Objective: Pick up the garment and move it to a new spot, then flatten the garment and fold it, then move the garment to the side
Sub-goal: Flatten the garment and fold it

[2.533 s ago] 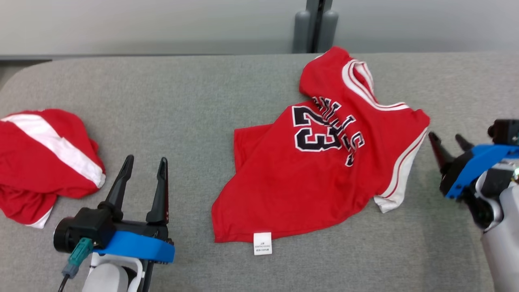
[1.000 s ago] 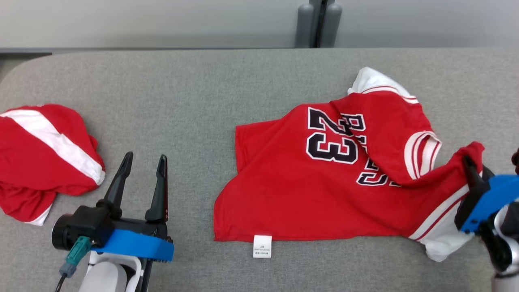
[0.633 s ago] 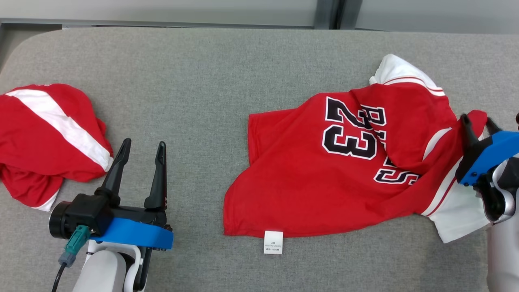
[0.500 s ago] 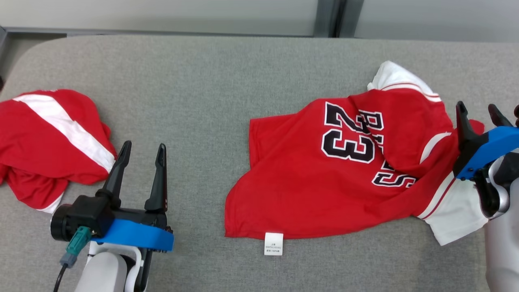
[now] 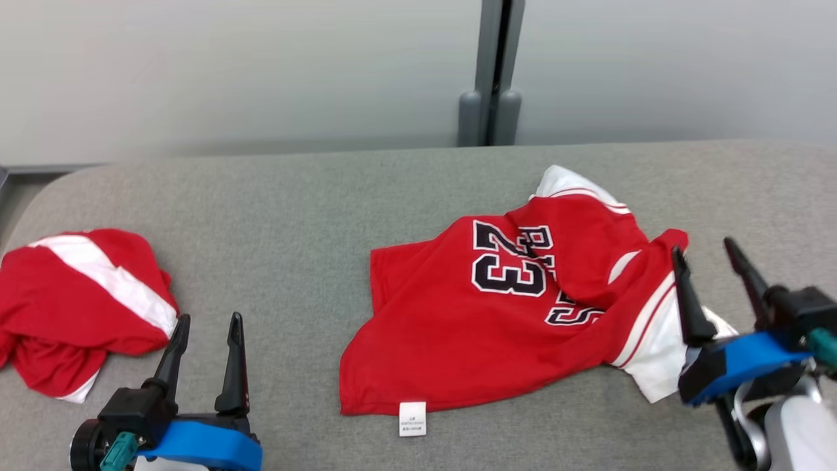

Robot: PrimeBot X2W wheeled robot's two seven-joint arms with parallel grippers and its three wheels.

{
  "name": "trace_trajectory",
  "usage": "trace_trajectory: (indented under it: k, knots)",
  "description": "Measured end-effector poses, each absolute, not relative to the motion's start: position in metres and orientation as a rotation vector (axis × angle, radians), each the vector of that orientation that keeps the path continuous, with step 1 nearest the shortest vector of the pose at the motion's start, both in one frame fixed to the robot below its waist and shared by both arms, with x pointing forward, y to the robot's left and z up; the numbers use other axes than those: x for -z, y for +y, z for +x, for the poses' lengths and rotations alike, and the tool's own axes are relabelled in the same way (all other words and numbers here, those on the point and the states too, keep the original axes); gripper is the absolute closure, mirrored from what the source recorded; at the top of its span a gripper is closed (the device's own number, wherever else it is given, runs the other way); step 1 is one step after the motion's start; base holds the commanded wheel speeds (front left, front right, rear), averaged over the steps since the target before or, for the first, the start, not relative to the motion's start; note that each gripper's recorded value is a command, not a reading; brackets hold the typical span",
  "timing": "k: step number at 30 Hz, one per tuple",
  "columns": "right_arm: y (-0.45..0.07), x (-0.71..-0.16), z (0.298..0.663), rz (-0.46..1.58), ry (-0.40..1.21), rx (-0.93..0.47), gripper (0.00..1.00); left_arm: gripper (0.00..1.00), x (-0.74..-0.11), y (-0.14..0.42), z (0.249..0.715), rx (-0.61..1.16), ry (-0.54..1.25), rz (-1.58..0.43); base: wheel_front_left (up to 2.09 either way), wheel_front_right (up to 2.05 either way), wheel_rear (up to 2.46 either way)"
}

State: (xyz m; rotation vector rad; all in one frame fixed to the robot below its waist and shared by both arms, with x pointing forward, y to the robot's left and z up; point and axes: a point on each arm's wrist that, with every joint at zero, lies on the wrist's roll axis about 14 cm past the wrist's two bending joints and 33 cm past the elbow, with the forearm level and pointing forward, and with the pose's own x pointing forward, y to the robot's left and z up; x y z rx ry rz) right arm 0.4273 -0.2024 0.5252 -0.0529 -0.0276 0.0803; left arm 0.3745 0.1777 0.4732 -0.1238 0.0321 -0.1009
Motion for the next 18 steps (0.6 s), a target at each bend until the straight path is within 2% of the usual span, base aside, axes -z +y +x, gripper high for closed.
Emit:
trace_trajectory:
  k: [10, 18]
  knots:
    - [-0.21, -0.51, 0.37, 0.032, 0.019, -0.011, 0.0, 0.0, -0.475, 0.172, 0.36, 0.117, 0.027, -0.128, 0.0, 0.0, 0.0]
    - [-0.213, -0.511, 0.367, 0.042, 0.024, 0.006, 0.0, 0.0, -0.469, 0.174, 0.357, 0.116, 0.047, -0.129, 0.0, 0.0, 0.0]
